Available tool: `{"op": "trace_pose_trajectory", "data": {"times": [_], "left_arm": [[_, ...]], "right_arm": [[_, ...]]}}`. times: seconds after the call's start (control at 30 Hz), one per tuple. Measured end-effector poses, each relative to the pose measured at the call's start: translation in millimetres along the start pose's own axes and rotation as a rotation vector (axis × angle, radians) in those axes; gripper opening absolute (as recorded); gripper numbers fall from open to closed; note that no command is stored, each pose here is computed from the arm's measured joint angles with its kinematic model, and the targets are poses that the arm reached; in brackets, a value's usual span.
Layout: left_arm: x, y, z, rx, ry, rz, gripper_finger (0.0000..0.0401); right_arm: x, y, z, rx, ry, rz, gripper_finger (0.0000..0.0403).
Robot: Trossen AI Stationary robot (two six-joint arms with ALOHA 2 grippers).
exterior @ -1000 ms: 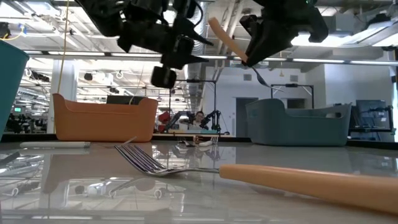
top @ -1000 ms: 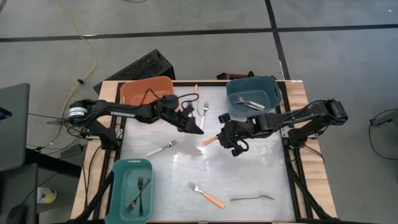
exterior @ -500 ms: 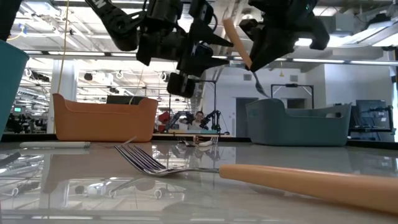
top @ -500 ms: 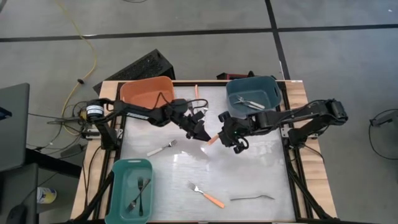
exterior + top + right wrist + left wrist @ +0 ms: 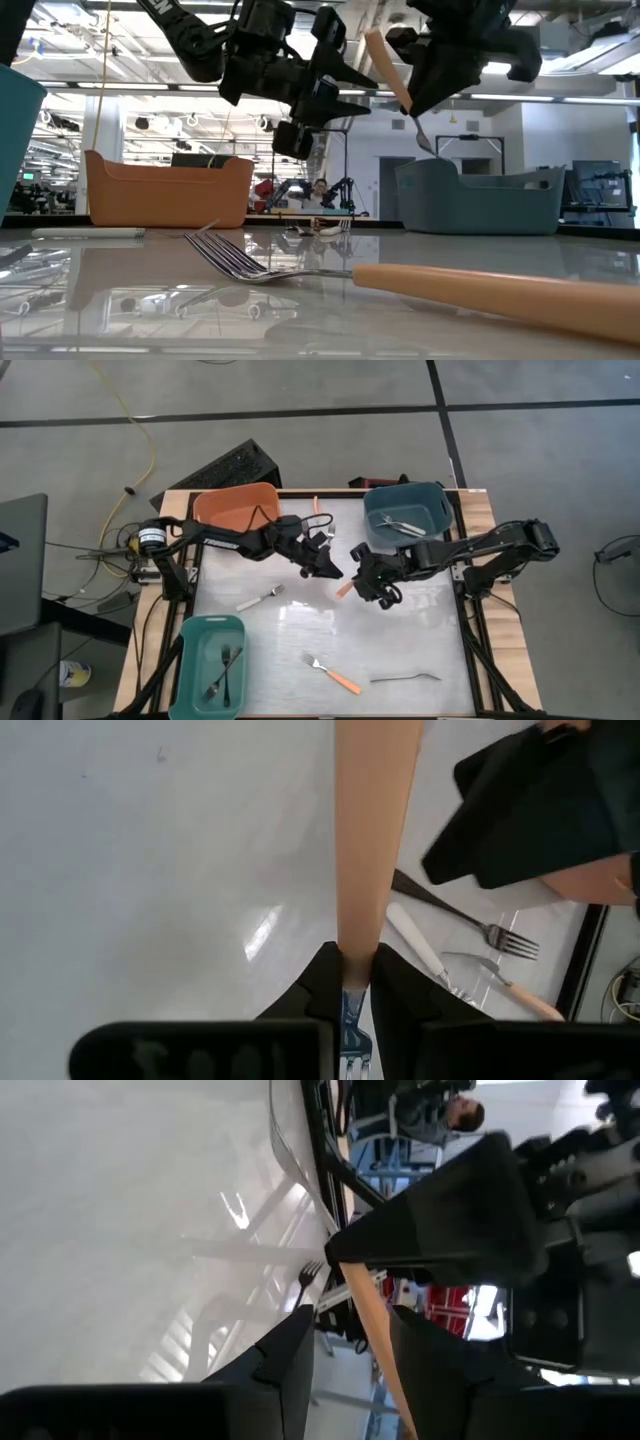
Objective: Sort silverware by color (type)
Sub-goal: Put the orange fork into the orange bin
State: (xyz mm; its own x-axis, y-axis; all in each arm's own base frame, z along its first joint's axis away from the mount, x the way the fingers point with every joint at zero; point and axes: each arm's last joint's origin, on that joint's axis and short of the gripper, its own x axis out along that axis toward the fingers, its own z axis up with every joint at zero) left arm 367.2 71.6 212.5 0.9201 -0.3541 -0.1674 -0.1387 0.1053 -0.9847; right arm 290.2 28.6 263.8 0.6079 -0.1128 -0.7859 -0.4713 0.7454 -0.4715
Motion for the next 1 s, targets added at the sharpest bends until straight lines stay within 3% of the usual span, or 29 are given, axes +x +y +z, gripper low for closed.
{"op": "trace_pose_trajectory", "data": {"times": [0.2,0.5,0.77,1.0], "left_arm": [[5.9,-8.0,-4.9,0.005,0.033,-0.01,0.0119],[11.3,1.7,-15.1,-0.008,0.08,0.155,0.0119],[12.8,6.2,-21.4,-0.03,0.104,0.196,0.0119],[11.7,11.8,-23.8,-0.045,0.12,0.24,0.0119]], "right_arm": [[17.2,1.8,-6.9,0.048,0.081,0.049,0.0053],[42.4,2.1,6.1,0.027,0.165,0.112,0.006],[63.6,2.0,17.3,0.072,0.233,0.147,0.0062],[62.8,6.0,16.0,0.073,0.264,0.164,0.0062]]}}
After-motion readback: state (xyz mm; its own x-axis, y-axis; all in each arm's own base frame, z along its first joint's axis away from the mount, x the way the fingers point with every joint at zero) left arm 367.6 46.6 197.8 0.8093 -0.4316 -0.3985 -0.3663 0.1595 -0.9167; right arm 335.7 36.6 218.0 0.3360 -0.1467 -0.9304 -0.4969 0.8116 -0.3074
